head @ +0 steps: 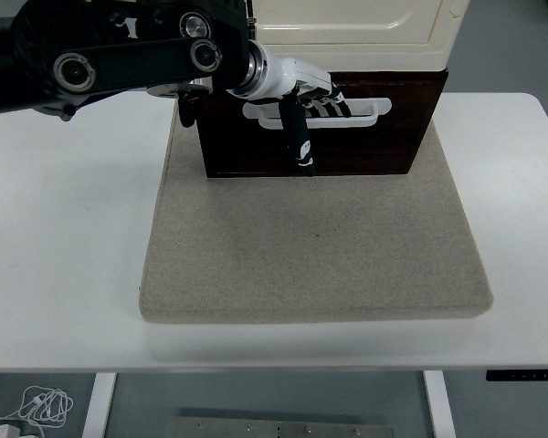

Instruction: Open the drawer under the combination cabinet

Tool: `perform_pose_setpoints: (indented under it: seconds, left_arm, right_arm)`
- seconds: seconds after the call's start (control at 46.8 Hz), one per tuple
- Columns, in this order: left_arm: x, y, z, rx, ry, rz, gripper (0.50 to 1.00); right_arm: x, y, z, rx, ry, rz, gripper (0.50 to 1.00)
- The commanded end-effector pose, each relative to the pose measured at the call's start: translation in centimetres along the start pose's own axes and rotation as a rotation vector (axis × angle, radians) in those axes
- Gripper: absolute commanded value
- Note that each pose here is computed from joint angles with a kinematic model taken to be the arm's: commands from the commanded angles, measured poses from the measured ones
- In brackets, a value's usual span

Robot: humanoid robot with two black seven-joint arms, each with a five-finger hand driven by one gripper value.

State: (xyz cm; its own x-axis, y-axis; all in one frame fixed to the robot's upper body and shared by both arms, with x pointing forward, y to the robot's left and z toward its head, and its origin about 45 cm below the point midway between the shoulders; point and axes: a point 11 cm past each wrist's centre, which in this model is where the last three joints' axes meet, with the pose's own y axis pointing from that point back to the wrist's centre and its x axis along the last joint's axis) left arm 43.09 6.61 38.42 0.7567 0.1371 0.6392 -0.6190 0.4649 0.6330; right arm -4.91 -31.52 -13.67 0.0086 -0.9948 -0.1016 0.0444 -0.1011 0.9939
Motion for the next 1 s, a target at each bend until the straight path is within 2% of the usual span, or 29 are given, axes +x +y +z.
perform_pose_setpoints:
  seconds: [0.0,0.983]
  left_arm:
    - [-0.1,0.1,0.2,-0.003,-0.004,-0.005,1.0]
    - [-0.7,1.4,1.3,-0.034,-0.057,-0.087,1.0]
  right_arm:
    - [0.0,0.0,0.0,0.0,0.0,0.0,0.926]
    - [0.0,0.0,0.0,0.0,0.0,0.0,0.926]
